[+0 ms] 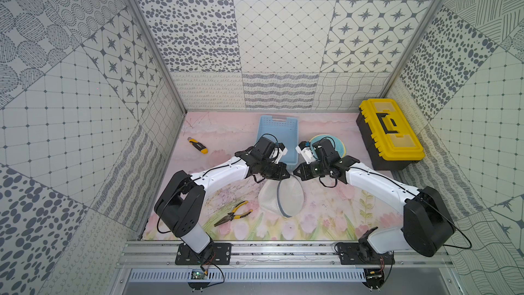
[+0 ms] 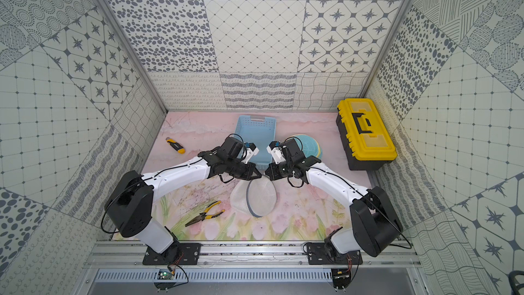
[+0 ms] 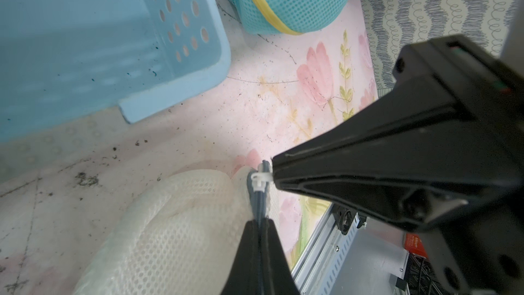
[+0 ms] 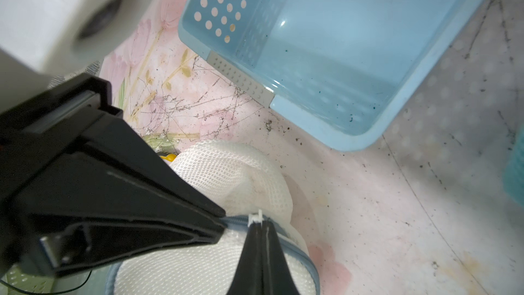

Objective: Turn the laundry bag inside out
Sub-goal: Zip the zipper on the laundry bag.

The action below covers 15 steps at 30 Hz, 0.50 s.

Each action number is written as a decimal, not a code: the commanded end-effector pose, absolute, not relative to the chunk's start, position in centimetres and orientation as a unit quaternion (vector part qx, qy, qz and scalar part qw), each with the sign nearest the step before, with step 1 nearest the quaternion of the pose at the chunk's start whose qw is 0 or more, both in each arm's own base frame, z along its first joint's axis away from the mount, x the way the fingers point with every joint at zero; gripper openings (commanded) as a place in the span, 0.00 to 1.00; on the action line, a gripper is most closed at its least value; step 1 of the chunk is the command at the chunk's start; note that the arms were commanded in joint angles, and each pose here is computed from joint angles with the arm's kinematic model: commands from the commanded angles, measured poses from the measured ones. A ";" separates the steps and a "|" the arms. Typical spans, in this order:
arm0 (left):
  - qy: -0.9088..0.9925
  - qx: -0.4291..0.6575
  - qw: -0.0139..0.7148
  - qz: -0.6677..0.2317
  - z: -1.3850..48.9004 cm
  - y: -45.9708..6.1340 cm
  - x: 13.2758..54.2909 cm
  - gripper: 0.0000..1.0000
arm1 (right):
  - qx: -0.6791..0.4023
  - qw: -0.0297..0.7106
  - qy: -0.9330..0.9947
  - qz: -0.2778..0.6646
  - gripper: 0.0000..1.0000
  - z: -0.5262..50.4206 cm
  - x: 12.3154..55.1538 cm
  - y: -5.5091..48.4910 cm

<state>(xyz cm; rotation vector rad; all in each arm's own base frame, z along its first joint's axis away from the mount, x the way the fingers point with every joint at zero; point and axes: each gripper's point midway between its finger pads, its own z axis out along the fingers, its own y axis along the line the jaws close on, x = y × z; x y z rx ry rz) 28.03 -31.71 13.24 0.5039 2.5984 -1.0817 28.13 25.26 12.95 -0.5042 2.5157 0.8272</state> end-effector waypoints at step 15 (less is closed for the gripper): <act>0.890 0.122 0.202 -0.390 16.1 -29.0 29.1 0.00 | -0.134 0.221 0.929 0.266 0.00 10.3 26.8 21.8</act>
